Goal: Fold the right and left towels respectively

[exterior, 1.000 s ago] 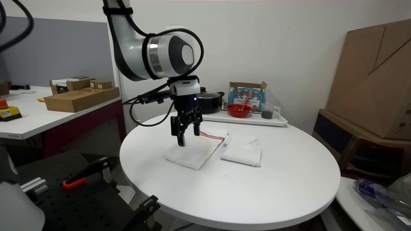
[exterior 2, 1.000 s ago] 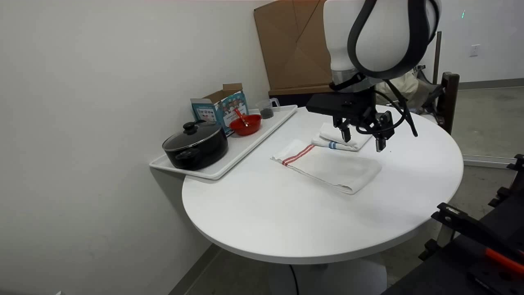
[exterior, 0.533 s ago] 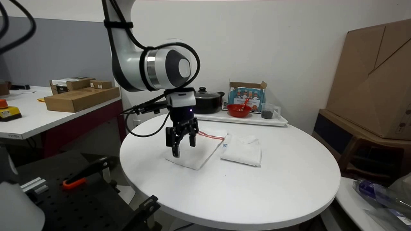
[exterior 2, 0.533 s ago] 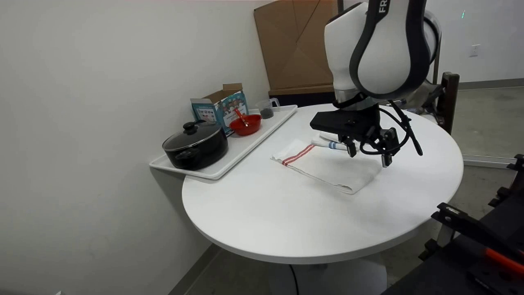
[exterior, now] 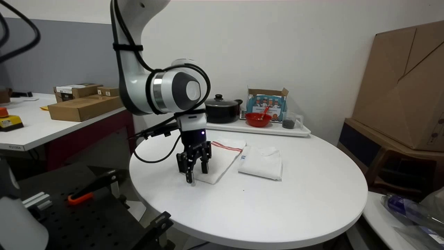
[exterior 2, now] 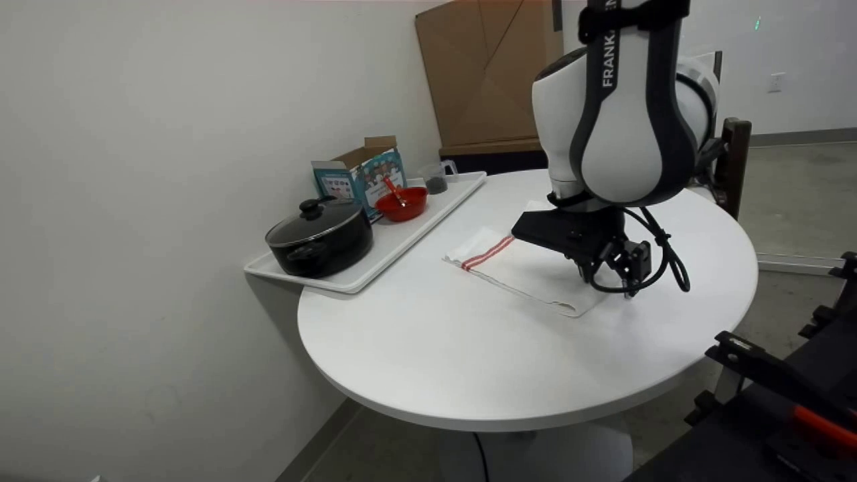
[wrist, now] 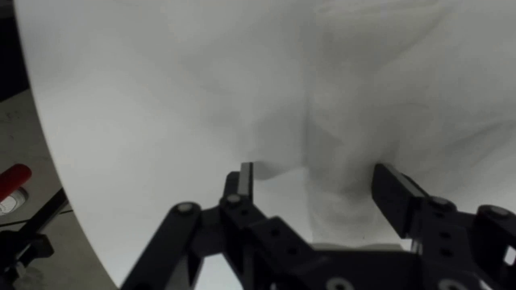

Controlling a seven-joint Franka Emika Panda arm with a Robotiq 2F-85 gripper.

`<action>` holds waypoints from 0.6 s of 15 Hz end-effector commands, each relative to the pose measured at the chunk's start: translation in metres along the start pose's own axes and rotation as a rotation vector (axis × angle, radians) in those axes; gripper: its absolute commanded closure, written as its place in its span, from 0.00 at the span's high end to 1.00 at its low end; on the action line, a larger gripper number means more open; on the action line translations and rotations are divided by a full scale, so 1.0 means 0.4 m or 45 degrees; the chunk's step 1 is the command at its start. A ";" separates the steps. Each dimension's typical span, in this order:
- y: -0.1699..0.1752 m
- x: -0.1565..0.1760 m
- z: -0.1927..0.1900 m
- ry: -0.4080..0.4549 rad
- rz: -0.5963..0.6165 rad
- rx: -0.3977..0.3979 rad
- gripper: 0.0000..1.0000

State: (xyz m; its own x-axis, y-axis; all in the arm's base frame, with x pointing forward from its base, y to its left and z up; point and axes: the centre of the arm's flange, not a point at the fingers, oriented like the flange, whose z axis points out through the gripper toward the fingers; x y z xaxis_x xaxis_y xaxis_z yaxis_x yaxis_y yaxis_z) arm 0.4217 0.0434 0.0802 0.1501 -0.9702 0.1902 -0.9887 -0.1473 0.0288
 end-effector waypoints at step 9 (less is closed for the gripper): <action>0.039 -0.038 -0.054 -0.063 -0.028 -0.019 0.07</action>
State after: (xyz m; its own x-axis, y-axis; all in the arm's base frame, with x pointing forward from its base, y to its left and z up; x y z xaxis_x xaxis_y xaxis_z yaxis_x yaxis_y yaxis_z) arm 0.4200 0.0582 0.0804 0.1558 -0.9727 0.1723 -0.9878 -0.1545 0.0207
